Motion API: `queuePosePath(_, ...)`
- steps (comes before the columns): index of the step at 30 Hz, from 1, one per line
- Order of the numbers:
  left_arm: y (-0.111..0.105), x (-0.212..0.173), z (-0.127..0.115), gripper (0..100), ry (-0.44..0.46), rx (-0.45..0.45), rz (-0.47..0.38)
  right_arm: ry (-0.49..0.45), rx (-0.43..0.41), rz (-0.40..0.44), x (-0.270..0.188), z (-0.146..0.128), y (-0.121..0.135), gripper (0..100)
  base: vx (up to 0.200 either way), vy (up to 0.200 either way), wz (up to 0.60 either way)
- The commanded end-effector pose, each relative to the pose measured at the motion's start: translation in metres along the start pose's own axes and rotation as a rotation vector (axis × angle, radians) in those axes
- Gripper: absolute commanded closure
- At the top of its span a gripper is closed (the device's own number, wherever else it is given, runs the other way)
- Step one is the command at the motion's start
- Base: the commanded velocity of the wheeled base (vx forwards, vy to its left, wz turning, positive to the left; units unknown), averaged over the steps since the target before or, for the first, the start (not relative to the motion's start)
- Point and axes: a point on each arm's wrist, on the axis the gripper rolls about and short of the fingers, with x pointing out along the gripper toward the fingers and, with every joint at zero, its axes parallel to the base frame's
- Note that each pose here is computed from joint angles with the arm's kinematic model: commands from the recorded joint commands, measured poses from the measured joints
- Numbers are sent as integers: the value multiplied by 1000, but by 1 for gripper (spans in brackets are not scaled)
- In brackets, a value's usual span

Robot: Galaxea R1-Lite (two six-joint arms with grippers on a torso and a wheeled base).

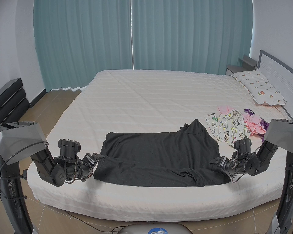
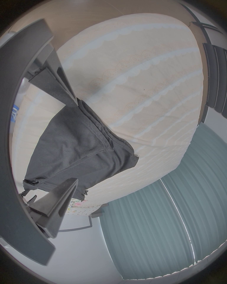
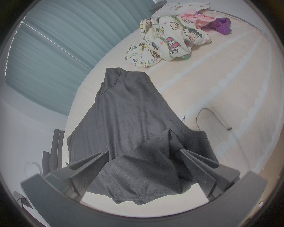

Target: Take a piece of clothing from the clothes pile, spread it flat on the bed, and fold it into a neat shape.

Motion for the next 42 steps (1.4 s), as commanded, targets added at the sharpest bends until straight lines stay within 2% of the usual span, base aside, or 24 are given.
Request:
queuePosePath(1,1,0,0,0,1,-1,2,7,6,-3,3,-1,-1,0,0,0,0)
queuePosePath(7,1,0,0,0,1,-1,2,24,-5,0,7,-6,1,0,0,0,0)
queuePosePath(8,1,0,0,0,1,-1,2,23,-5,-1,8,-6,1,100,0,0,0)
queuePosePath(13,1,0,0,0,1,-1,2,10,-1,-3,9,-4,2,100,0,0,0)
queuePosePath(17,1,0,0,0,1,-1,2,-6,33,-6,5,2,-1,100,0,0,0)
queuePosePath(20,0,1,0,0,-2,0,0,-32,95,-5,-1,10,-4,100,0,0,0)
queuePosePath(24,-2,1,2,0,-12,0,-3,-39,108,-9,-6,12,-7,100,0,0,0)
queuePosePath(32,-5,-6,17,0,-57,-14,-25,-42,119,-16,-17,11,-11,100,0,0,0)
queuePosePath(33,-9,-4,25,0,-80,-17,-39,-36,118,-15,-20,10,-11,100,0,0,0)
queuePosePath(37,-18,1,33,0,-100,-6,-73,-28,111,-11,-19,7,-10,100,0,0,0)
queuePosePath(38,-18,1,33,0,-100,-6,-73,-26,112,-13,-18,7,-10,0,0,0,0)
queuePosePath(42,-21,24,36,0,-92,34,-82,-30,104,-7,-18,5,-10,0,0,0,0)
